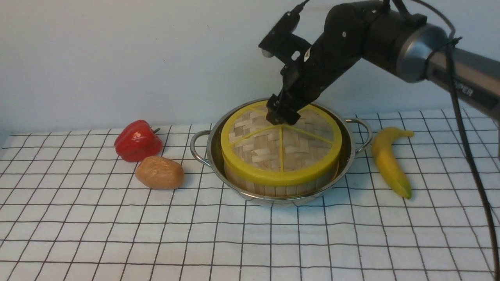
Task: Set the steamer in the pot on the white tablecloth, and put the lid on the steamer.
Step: 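Place the bamboo steamer lid onto the steamer basket in the pot with the right gripper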
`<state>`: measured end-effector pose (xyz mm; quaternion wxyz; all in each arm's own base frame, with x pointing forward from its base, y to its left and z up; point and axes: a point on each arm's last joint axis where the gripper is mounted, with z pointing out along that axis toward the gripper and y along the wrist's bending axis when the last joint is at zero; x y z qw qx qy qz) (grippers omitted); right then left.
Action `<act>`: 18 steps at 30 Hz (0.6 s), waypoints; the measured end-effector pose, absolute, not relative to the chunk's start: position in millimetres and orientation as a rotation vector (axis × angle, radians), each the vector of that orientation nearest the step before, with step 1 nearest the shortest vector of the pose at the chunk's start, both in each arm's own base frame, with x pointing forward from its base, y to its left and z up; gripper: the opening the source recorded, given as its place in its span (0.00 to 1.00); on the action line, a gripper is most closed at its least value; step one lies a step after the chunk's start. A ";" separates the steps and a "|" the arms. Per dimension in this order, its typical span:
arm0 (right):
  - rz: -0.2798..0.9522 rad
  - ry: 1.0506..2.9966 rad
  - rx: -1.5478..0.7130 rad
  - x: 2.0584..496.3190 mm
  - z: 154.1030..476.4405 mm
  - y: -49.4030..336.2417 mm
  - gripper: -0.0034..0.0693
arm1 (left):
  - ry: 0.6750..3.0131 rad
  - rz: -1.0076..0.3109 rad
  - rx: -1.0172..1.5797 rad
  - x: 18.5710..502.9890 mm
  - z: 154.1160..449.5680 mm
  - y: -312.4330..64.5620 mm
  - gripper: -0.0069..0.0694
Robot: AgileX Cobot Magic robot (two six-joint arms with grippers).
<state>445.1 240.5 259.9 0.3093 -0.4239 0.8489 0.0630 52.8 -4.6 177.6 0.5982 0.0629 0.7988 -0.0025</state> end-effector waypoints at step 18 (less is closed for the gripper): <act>0.060 2.247 -1.167 451.8 245.0 237.2 0.59 | 1.853 -0.006 0.146 52.8 177.6 -4.6 0.41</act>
